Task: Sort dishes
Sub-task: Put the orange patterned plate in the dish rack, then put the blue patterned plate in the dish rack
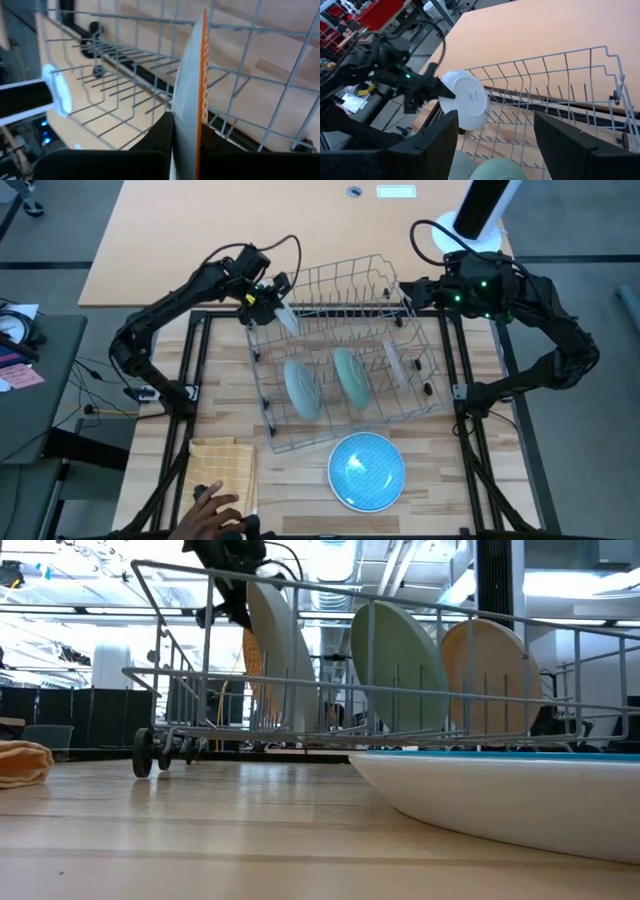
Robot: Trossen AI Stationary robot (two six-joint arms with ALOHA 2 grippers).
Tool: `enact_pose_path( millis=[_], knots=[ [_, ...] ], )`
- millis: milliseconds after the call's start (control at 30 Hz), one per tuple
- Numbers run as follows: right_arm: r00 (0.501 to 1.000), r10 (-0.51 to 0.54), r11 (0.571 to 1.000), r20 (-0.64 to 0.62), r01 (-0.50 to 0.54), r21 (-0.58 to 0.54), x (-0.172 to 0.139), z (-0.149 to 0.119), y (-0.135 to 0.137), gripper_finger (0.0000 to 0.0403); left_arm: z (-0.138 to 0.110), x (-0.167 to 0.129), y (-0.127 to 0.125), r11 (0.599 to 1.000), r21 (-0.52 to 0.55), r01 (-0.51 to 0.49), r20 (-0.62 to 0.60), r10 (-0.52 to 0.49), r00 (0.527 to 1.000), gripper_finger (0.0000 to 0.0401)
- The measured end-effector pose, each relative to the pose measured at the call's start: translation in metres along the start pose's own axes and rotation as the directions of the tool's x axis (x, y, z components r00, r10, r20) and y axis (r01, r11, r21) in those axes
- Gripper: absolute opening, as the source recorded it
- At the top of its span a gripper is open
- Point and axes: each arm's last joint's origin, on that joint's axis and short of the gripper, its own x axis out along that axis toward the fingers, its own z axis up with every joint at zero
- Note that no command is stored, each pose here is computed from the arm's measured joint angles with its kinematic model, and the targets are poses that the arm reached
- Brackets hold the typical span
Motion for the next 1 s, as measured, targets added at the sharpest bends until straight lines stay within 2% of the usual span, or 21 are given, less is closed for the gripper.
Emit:
enact_pose_path(
  millis=[100, 333, 733, 900, 1000],
  knots=[
    [1.0, 0.0, 1.0, 0.0, 0.0, 0.0, 0.0, 0.0, 0.0, 0.026, 0.001, 0.007, -0.001, 1.0, 0.001, -0.007, -0.036, 0.007, 0.999, 0.0019],
    [1.0, 0.0, 1.0, 0.0, 0.0, 0.0, 0.0, 0.0, 0.0, 0.026, 0.0, 0.007, 0.002, 0.995, -0.092, -0.039, -0.045, 0.035, 0.998, 0.0034],
    [1.0, 0.0, 1.0, 0.0, 0.0, 0.001, 0.0, 0.0, 0.0, 0.026, -0.001, 0.004, 0.005, 0.983, -0.167, -0.078, -0.077, 0.066, 0.995, 0.0142],
    [1.0, 0.003, 1.0, -0.009, -0.003, 0.013, 0.0, 0.0, 0.0, 0.026, -0.004, -0.014, 0.016, 0.96, -0.238, -0.144, -0.152, 0.109, 0.982, 0.0157],
    [0.998, 0.003, 0.999, -0.068, -0.001, 0.041, -0.001, -0.004, -0.003, 0.026, -0.004, -0.033, 0.023, 0.934, -0.29, -0.21, -0.175, 0.164, 0.971, 0.0157]
  ],
)
